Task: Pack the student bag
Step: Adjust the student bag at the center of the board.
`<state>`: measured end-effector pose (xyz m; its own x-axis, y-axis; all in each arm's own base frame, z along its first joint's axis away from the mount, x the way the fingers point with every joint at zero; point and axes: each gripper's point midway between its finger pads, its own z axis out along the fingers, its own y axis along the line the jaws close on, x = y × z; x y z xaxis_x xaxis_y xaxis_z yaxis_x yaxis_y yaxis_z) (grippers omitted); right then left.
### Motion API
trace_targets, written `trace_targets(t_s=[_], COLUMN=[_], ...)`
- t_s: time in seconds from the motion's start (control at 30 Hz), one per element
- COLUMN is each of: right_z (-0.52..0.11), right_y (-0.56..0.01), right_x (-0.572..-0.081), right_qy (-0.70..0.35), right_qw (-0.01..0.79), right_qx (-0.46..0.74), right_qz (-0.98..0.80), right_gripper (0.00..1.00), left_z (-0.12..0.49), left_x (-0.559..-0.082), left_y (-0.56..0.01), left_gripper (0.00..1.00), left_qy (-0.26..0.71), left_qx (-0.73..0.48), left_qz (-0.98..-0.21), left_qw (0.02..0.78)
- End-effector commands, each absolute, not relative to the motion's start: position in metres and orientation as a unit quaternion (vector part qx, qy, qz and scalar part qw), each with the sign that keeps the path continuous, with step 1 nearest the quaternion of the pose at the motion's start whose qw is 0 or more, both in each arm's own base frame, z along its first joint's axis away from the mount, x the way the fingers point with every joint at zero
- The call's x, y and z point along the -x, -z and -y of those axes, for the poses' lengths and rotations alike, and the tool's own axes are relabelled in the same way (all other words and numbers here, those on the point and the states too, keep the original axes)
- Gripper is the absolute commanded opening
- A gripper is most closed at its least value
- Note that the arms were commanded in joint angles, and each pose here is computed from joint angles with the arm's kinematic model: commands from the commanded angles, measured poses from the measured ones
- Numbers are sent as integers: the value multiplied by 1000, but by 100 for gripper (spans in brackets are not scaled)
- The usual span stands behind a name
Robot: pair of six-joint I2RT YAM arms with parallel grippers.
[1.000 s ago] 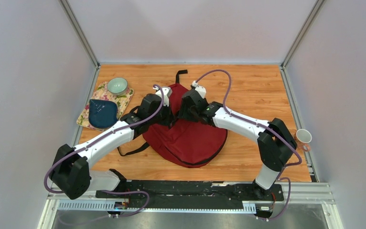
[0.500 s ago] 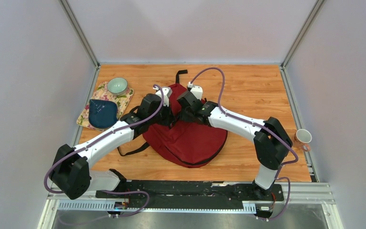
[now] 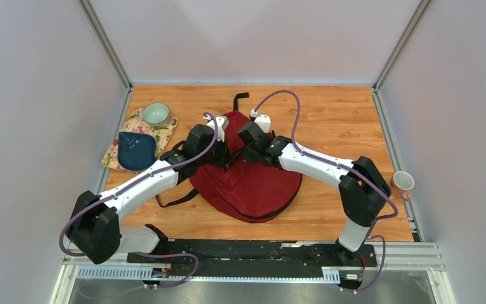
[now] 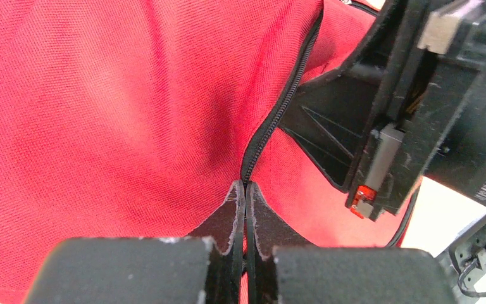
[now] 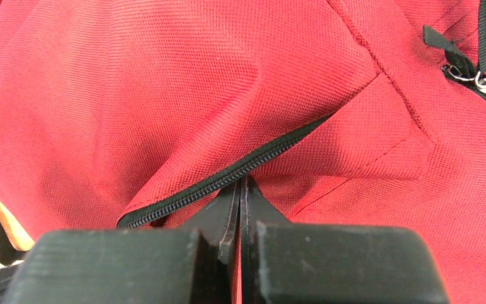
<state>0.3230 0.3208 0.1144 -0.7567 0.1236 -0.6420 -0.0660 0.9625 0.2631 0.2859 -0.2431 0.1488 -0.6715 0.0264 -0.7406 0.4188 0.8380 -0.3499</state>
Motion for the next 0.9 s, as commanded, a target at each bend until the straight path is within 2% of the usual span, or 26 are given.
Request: trace_targets(t_s=[0.0,0.1,0.13,0.17,0.2,0.3,0.43,0.5,0.53,0.6,0.63,0.87], right_z=[-312,-313,-314,-314,-312,-300,-278,-274,-269,-265,-263,-268], right_y=[-119,-129,-138,-142,-144,-154,-162,-164,-166,-165,-165,-176], right_x=[-316,-307,-304,-303,-301,-299,-297,-296,-299,-301,-304,-332], right_qy=[-145,-181,-196,-203,-207,-203,-202,-210,-213,-218,-225,-261], right_qw=[358,360,362,364,364,381,394,392,394,393,388,377], right_qx=[-10,-18,-20,-24,-29,-40,-58,-64,-73,-82,-88,-106], right_qz=[-922,-915,-911,-909,-908,-901,-895,-893,-891,-890,-889,-882], right_gripper=[0,0,3,9,21,35,45,51,51,52,53,55], left_z=[247,250,252,254,259,269,272,274,274,276,277,264], left_x=[-284,-284,-284,-283,-280,-276,-275,-275,-274,-270,-268,-254], left_y=[-140,-136,-132,-129,-129,-121,-117,-120,-123,-125,-126,-126], left_gripper=[0,0,0,0,0,0,1,6,14,22,29,46], left_qy=[266,270,272,277,292,310,320,325,329,338,341,330], left_qx=[-127,-127,-128,-130,-133,-137,-133,-133,-134,-142,-146,-151], left_qz=[-882,-885,-887,-888,-887,-889,-889,-886,-884,-882,-881,-885], left_qw=[367,358,350,344,332,306,298,301,304,297,295,291])
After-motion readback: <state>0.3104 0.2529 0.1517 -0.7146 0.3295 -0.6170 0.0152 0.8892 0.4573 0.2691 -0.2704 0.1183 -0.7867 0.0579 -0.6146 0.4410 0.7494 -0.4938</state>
